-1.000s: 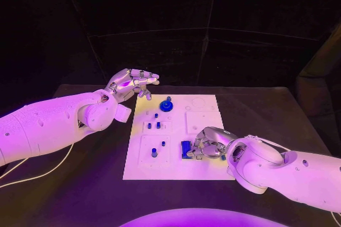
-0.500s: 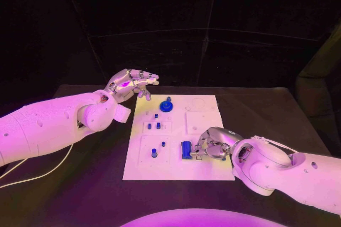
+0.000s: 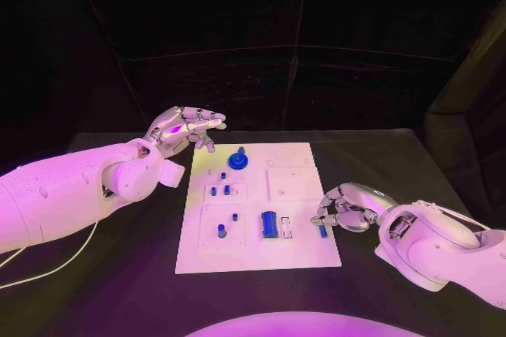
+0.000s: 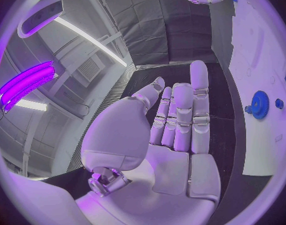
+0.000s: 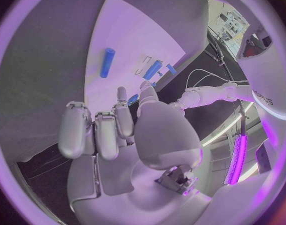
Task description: Assemble the parts on the task board
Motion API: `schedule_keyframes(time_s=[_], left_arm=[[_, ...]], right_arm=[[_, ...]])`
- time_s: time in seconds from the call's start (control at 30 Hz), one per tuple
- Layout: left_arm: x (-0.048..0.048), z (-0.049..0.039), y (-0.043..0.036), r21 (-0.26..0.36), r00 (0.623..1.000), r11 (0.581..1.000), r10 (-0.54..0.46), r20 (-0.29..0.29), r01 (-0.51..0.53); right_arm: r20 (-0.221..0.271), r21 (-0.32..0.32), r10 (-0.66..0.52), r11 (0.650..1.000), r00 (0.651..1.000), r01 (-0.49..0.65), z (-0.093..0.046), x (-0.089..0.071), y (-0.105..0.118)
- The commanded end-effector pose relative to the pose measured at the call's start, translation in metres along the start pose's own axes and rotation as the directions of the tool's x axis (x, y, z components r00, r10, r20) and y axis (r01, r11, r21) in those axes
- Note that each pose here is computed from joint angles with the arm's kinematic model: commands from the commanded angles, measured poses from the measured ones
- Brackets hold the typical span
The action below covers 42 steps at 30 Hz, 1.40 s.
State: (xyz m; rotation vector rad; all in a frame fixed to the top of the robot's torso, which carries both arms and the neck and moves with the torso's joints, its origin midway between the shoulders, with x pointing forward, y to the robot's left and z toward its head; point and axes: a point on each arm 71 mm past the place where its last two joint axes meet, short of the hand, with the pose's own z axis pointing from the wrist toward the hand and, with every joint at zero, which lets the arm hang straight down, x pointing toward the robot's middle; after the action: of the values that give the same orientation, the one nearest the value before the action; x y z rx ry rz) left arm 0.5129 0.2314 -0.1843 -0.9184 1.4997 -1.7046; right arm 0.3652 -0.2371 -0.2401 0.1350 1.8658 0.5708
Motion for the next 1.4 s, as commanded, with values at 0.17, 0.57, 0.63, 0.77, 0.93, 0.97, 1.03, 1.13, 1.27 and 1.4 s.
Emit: schedule_keyframes(time_s=[0.17, 0.57, 0.63, 0.77, 0.93, 0.97, 1.03, 1.13, 1.27, 1.4], left_arm=[[0.0013, -0.0002, -0.0009, 0.005, 1.000, 1.000, -0.006, -0.019, 0.006], [-0.0009, -0.0015, -0.0010, 0.006, 1.000, 1.000, -0.004, -0.022, 0.004], [-0.0007, -0.0015, -0.0009, 0.006, 1.000, 1.000, -0.004, -0.024, 0.004], [-0.0009, -0.0015, -0.0008, 0.006, 1.000, 1.000, -0.003, -0.024, 0.003], [-0.0008, -0.0015, -0.0006, 0.006, 1.000, 1.000, -0.002, -0.025, 0.002], [-0.0008, -0.0015, -0.0006, 0.006, 1.000, 1.000, -0.002, -0.025, 0.002], [-0.0009, -0.0014, -0.0005, 0.006, 1.000, 1.000, -0.002, -0.025, 0.002], [-0.0009, -0.0014, -0.0005, 0.005, 1.000, 1.000, -0.002, -0.025, 0.002], [-0.0008, -0.0013, -0.0004, 0.005, 1.000, 1.000, -0.002, -0.025, 0.002], [-0.0008, -0.0013, -0.0003, 0.004, 1.000, 1.000, -0.002, -0.025, 0.002]], right_arm=[[0.030, 0.026, -0.076, 0.997, 0.997, 0.075, -0.004, -0.006, -0.010], [-0.034, 0.108, -0.124, 0.986, 0.992, 0.127, 0.005, 0.001, -0.017], [-0.046, 0.111, -0.129, 0.985, 0.991, 0.133, 0.007, 0.003, -0.017], [-0.068, 0.114, -0.136, 0.983, 0.988, 0.143, 0.011, 0.006, -0.016], [-0.099, 0.113, -0.146, 0.981, 0.984, 0.157, 0.014, 0.010, -0.014], [-0.105, 0.112, -0.147, 0.981, 0.984, 0.158, 0.014, 0.010, -0.013], [-0.119, 0.110, -0.150, 0.980, 0.981, 0.164, 0.015, 0.012, -0.012], [-0.136, 0.113, -0.155, 0.979, 0.978, 0.171, 0.015, 0.014, -0.012], [-0.149, 0.120, -0.164, 0.976, 0.975, 0.183, 0.015, 0.015, -0.012], [-0.163, 0.122, -0.174, 0.973, 0.971, 0.194, 0.016, 0.016, -0.011]])
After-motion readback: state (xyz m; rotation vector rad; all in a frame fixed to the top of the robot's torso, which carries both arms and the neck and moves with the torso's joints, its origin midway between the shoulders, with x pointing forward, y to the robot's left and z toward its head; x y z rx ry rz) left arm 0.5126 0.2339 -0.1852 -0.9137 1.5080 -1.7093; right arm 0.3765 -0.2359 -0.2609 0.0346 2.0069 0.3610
